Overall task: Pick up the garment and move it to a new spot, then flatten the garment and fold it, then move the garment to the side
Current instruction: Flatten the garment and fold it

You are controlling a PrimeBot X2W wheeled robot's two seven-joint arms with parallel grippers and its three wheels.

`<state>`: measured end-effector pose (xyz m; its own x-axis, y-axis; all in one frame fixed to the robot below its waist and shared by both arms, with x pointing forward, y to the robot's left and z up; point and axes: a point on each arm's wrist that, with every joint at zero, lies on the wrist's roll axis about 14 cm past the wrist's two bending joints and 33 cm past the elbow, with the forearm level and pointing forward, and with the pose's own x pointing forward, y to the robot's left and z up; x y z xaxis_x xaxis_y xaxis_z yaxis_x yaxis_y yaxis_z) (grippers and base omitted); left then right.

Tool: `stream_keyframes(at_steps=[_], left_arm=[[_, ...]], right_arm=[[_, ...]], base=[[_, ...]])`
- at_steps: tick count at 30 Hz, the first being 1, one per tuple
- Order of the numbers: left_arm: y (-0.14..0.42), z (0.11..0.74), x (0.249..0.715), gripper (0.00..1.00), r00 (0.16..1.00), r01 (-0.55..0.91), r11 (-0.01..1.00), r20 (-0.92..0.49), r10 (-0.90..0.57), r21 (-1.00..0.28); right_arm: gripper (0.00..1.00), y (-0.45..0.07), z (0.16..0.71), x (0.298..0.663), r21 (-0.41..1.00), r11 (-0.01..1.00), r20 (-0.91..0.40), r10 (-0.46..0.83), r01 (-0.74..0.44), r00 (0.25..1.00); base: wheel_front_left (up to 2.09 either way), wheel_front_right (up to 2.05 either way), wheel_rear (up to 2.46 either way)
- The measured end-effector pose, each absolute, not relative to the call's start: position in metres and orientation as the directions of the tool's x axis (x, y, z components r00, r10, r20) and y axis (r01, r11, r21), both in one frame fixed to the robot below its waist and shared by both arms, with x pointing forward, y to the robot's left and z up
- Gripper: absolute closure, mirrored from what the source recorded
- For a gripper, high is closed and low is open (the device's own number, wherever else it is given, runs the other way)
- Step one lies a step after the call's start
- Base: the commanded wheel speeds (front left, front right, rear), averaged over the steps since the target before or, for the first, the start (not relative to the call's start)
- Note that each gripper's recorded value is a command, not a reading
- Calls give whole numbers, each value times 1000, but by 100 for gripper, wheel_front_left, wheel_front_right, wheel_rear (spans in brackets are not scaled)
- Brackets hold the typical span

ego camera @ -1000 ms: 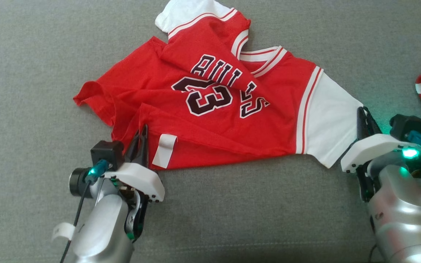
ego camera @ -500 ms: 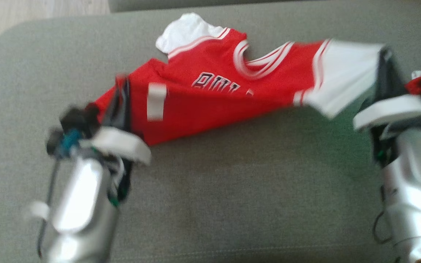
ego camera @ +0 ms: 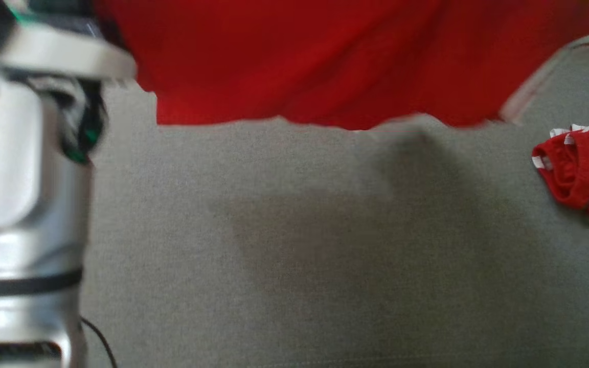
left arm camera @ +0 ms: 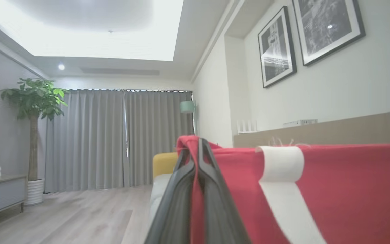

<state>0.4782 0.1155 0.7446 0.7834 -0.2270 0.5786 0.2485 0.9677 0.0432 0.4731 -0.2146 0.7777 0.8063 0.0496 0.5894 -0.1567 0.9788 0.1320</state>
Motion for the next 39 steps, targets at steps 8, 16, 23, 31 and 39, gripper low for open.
stream_keyframes(at_steps=[8,16,23,31,39], left_arm=[[133,766,510,100,805,196,977,556,-206,78],[124,699,578,100,888,171,976,408,-211,132],[116,751,616,100,801,115,980,569,-187,160],[122,656,622,100,909,127,992,400,-119,7],[102,487,546,100,990,140,983,19,-139,-121]], right_arm=[[100,-209,793,501,81,983,554,91,-162,828],[100,-199,745,575,98,986,439,76,-132,895],[100,-226,799,602,75,996,633,-17,-40,774],[100,-240,700,613,98,995,435,-40,-3,899],[100,-241,512,535,225,973,31,-60,51,998]], base=[[0,0,0],[0,0,0],[0,0,0],[0,0,0],[0,0,0]])
